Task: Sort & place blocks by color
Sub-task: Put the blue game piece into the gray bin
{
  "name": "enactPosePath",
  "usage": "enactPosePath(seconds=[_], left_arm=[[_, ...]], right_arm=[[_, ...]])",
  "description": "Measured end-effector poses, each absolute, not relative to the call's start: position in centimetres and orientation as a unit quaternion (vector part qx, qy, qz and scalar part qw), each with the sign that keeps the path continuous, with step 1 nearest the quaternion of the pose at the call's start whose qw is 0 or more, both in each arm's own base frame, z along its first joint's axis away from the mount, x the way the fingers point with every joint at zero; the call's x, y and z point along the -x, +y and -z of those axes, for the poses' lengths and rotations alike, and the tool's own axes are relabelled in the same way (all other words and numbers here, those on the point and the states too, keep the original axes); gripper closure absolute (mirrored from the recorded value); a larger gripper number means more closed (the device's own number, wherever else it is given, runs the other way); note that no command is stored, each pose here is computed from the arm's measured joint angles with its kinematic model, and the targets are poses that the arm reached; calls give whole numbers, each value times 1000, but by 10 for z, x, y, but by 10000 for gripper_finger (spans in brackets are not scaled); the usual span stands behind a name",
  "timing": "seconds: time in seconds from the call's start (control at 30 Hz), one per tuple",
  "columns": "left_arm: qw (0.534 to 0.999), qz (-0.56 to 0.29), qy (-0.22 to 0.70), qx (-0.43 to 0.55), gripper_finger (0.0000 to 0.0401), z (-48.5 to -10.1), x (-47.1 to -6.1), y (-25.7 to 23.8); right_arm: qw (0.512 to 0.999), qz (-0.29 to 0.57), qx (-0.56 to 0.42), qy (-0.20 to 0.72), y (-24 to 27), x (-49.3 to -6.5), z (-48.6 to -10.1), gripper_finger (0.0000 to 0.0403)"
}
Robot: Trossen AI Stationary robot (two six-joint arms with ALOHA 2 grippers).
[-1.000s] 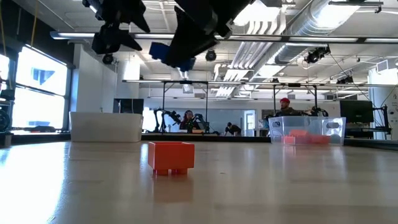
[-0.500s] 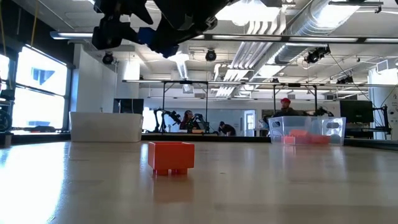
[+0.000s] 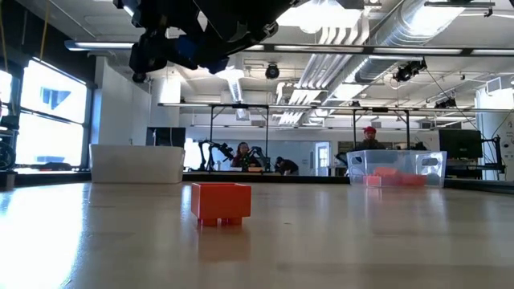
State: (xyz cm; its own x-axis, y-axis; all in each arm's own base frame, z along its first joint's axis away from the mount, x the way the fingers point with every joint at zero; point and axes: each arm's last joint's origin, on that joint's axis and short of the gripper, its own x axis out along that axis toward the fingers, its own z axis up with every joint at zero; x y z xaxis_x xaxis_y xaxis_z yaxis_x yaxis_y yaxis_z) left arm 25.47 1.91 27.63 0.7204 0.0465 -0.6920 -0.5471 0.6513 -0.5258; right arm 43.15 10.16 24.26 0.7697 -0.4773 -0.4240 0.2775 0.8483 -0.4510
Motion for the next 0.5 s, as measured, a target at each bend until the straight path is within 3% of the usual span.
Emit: enactPosePath(seconds=[0.37, 0.5], left_arm=[[865, -160, 329, 344, 320, -278, -256, 18], [865, -154, 333, 343, 329, -277, -256, 18]], right_arm=[[920, 208, 189, 273, 102, -431, -242, 295], [920, 207, 192, 274, 102, -431, -242, 294]])
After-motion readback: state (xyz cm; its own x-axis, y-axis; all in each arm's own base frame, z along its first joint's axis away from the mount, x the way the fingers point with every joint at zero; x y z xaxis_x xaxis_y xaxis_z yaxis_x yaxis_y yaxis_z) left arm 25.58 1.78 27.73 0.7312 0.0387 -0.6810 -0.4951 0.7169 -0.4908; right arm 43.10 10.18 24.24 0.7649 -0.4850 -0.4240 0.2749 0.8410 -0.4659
